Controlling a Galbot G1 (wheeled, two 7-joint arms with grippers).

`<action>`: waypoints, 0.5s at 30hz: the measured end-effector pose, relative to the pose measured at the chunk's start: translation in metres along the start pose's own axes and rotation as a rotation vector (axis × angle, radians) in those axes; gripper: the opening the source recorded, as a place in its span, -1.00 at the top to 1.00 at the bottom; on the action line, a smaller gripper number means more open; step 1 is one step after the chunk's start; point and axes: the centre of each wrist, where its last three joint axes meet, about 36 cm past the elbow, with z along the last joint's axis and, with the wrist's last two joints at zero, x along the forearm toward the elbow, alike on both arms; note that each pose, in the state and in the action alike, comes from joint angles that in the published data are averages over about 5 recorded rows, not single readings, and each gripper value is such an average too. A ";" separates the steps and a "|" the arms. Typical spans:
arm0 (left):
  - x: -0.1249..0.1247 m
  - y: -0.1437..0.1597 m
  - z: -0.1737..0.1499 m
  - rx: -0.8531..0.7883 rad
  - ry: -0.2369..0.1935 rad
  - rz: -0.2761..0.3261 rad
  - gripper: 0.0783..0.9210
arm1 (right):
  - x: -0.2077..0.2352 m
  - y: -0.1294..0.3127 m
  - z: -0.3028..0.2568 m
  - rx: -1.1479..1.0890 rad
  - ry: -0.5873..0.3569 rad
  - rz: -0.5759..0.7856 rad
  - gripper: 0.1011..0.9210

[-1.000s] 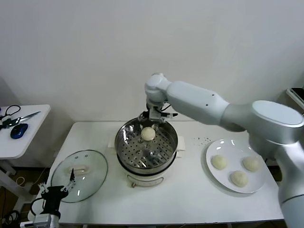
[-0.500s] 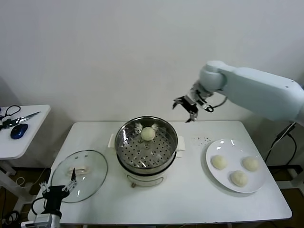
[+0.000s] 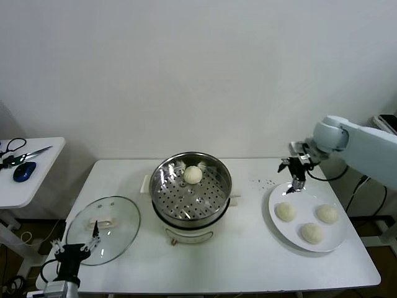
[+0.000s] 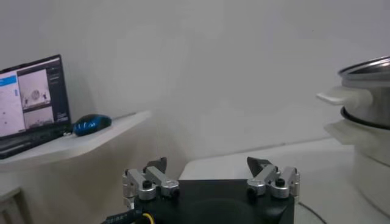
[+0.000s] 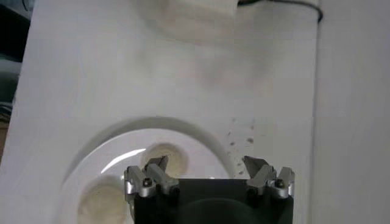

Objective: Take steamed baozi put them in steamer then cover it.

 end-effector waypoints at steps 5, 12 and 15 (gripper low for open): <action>0.001 -0.001 0.001 -0.002 0.004 -0.003 -0.77 | -0.033 0.007 0.016 -0.039 0.016 -0.037 -0.76; 0.002 -0.001 0.003 -0.005 0.012 -0.005 -0.77 | -0.066 0.012 0.026 -0.065 0.029 -0.069 -0.76; 0.003 -0.001 0.004 -0.005 0.016 -0.006 -0.77 | -0.075 0.012 0.027 -0.070 0.031 -0.074 -0.76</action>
